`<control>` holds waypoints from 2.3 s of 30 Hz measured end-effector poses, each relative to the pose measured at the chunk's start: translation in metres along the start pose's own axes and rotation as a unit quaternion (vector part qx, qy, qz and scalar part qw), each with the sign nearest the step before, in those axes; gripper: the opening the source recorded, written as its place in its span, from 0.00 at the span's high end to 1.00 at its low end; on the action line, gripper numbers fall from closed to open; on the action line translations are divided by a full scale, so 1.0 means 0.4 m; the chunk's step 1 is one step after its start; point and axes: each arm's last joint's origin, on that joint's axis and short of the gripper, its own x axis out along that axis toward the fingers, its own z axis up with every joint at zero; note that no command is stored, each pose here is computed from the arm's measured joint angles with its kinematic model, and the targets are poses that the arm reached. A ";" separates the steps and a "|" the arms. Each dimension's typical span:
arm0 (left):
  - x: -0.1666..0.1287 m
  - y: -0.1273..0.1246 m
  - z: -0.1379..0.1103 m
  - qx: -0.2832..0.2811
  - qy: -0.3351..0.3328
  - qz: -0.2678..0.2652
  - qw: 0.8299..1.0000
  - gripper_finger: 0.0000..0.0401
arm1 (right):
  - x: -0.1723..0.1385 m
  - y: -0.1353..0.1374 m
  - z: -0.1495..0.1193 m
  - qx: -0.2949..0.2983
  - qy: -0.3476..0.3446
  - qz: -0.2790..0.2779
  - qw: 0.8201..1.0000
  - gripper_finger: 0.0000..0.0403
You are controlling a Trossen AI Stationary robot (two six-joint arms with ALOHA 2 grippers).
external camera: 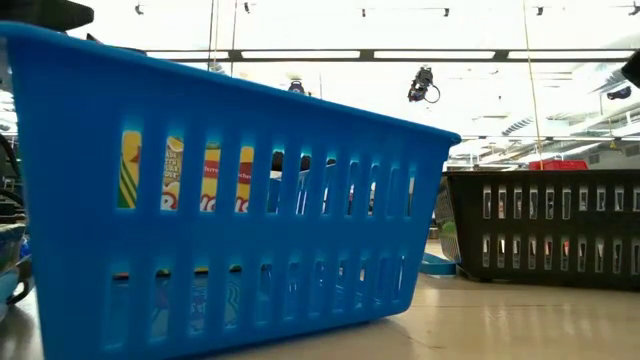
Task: Pick & Place Office Desk Supplies
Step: Put the blue spiral keychain into the green bin
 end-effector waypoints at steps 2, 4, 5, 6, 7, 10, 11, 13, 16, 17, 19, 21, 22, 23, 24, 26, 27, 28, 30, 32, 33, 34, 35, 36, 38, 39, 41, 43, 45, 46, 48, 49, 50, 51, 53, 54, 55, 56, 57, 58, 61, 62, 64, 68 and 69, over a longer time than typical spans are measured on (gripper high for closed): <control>0.001 -0.001 -0.002 -0.001 0.002 0.001 1.000 0.20 | 0.001 -0.001 0.008 -0.013 0.007 -0.032 0.999 0.63; 0.001 0.000 -0.002 -0.002 0.003 0.001 1.000 0.20 | 0.007 -0.012 0.017 -0.038 0.024 -0.068 0.997 0.66; 0.001 0.000 -0.002 -0.003 0.002 0.002 1.000 0.20 | 0.011 -0.019 0.025 -0.049 0.032 -0.085 0.995 0.67; 0.001 0.000 -0.002 -0.003 0.003 0.004 1.000 0.20 | 0.016 -0.027 0.034 -0.059 0.039 -0.107 0.992 0.68; 0.001 0.000 -0.002 -0.003 0.003 0.006 1.000 0.20 | 0.020 -0.038 0.042 -0.069 0.047 -0.129 0.988 0.69; 0.001 0.001 -0.002 -0.006 0.003 0.009 1.000 0.20 | 0.035 -0.082 0.070 -0.090 0.094 -0.197 0.972 0.69; 0.001 0.001 -0.002 -0.007 0.003 0.009 1.000 0.20 | 0.040 -0.100 0.080 -0.089 0.113 -0.216 0.966 0.69; 0.001 0.001 -0.002 -0.007 0.003 0.009 1.000 0.20 | 0.050 -0.141 0.095 -0.090 0.156 -0.252 0.951 0.66; 0.001 0.001 -0.002 -0.007 0.003 0.010 1.000 0.20 | 0.064 -0.196 0.119 -0.100 0.200 -0.282 0.933 0.59; 0.001 0.001 -0.002 -0.007 0.003 0.011 1.000 0.20 | 0.069 -0.214 0.128 -0.106 0.213 -0.287 0.928 0.57; 0.000 0.001 -0.002 -0.007 0.003 0.013 1.000 0.20 | 0.079 -0.248 0.148 -0.114 0.230 -0.294 0.921 0.51; 0.000 0.001 -0.002 -0.006 0.003 0.013 1.000 0.20 | 0.085 -0.285 0.169 -0.124 0.240 -0.305 0.913 0.46; 0.000 0.001 -0.002 -0.006 0.003 0.013 1.000 0.20 | 0.088 -0.304 0.181 -0.128 0.243 -0.309 0.911 0.45; 0.000 0.001 -0.002 -0.006 0.003 0.013 1.000 0.20 | 0.091 -0.323 0.193 -0.130 0.245 -0.311 0.909 0.43; 0.000 0.002 -0.002 -0.005 0.003 0.014 1.000 0.20 | 0.093 -0.342 0.204 -0.129 0.247 -0.310 0.909 0.42; 0.000 0.002 -0.002 -0.005 0.003 0.018 1.000 0.20 | 0.093 -0.384 0.228 -0.123 0.250 -0.307 0.910 0.42; 0.000 0.003 -0.002 -0.005 0.003 0.021 1.000 0.20 | 0.091 -0.405 0.239 -0.120 0.251 -0.305 0.911 0.42; 0.000 0.003 -0.002 -0.002 0.003 0.024 1.000 0.20 | 0.088 -0.425 0.249 -0.118 0.251 -0.304 0.911 0.42; 0.000 0.004 -0.002 0.002 0.004 0.029 1.000 0.20 | 0.083 -0.463 0.265 -0.117 0.253 -0.297 0.913 0.43; 0.000 0.005 -0.002 0.005 0.004 0.037 0.999 0.20 | 0.072 -0.497 0.277 -0.117 0.257 -0.295 0.913 0.43; 0.000 0.006 -0.002 0.007 0.004 0.041 0.999 0.20 | 0.072 -0.512 0.281 -0.119 0.257 -0.292 0.913 0.43; 0.000 0.006 -0.002 0.010 0.004 0.044 0.999 0.20 | 0.070 -0.526 0.285 -0.121 0.259 -0.292 0.913 0.43; 0.000 0.006 -0.002 0.012 0.004 0.045 0.999 0.20 | 0.067 -0.540 0.285 -0.124 0.266 -0.290 0.911 0.43; 0.000 0.006 -0.001 0.012 0.002 0.046 0.999 0.20 | 0.068 -0.552 0.286 -0.127 0.269 -0.286 0.911 0.43; 0.000 0.007 0.001 0.009 0.000 0.048 0.999 0.20 | 0.075 -0.577 0.284 -0.128 0.286 -0.278 0.908 0.43; 0.000 0.007 0.002 0.007 -0.002 0.049 0.999 0.20 | 0.081 -0.588 0.284 -0.130 0.296 -0.276 0.905 0.43; 0.000 0.007 0.005 0.002 -0.007 0.049 0.999 0.20 | 0.097 -0.604 0.284 -0.141 0.316 -0.271 0.898 0.43; 0.000 0.007 0.006 0.000 -0.008 0.051 0.999 0.20 | 0.119 -0.616 0.285 -0.151 0.336 -0.262 0.892 0.43; 0.000 0.008 0.006 0.002 -0.007 0.056 0.998 0.20 | 0.140 -0.628 0.286 -0.153 0.351 -0.254 0.888 0.43; 0.000 0.008 0.006 0.002 -0.007 0.059 0.998 0.20 | 0.147 -0.632 0.285 -0.153 0.359 -0.249 0.886 0.43; 0.000 0.009 0.006 0.002 -0.007 0.065 0.998 0.20 | 0.161 -0.641 0.282 -0.155 0.373 -0.239 0.883 0.43; 0.000 0.009 0.005 0.002 -0.007 0.066 0.998 0.20 | 0.165 -0.647 0.278 -0.155 0.380 -0.237 0.881 0.43; 0.000 0.009 0.006 0.002 -0.007 0.066 0.998 0.20 | 0.168 -0.652 0.272 -0.154 0.389 -0.235 0.878 0.43; 0.000 0.009 0.005 0.002 -0.007 0.066 0.998 0.20 | 0.171 -0.658 0.266 -0.153 0.396 -0.234 0.875 0.44; 0.000 0.009 0.005 0.000 -0.007 0.066 0.998 0.20 | 0.175 -0.670 0.254 -0.148 0.411 -0.231 0.869 0.45; 0.000 0.009 0.005 -0.002 -0.007 0.066 0.998 0.20 | 0.176 -0.673 0.248 -0.145 0.418 -0.228 0.867 0.46; 0.000 0.009 0.005 -0.002 -0.006 0.066 0.998 0.20 | 0.178 -0.675 0.246 -0.144 0.421 -0.225 0.867 0.47; 0.000 0.009 0.005 -0.003 -0.007 0.066 0.998 0.20 | 0.181 -0.676 0.246 -0.144 0.421 -0.223 0.867 0.48; 0.000 0.009 0.005 -0.003 -0.007 0.066 0.998 0.20 | 0.181 -0.676 0.245 -0.145 0.422 -0.222 0.867 0.49; 0.000 0.009 0.005 -0.003 -0.007 0.066 0.998 0.20 | 0.182 -0.675 0.245 -0.145 0.421 -0.222 0.867 0.51; 0.000 0.009 0.005 -0.005 -0.007 0.066 0.998 0.20 | 0.187 -0.667 0.243 -0.145 0.420 -0.220 0.868 0.62; 0.000 0.009 0.005 -0.006 -0.007 0.066 0.998 0.20 | 0.188 -0.665 0.242 -0.143 0.420 -0.220 0.868 0.67; 0.000 0.009 0.005 -0.006 -0.006 0.066 0.998 0.20 | 0.193 -0.657 0.239 -0.142 0.422 -0.218 0.869 0.81; 0.000 0.010 0.005 -0.006 -0.006 0.072 0.997 0.20 | 0.206 -0.638 0.236 -0.153 0.416 -0.222 0.868 0.95; 0.000 0.011 0.005 -0.006 -0.006 0.074 0.997 0.20 | 0.210 -0.632 0.235 -0.157 0.415 -0.227 0.867 0.95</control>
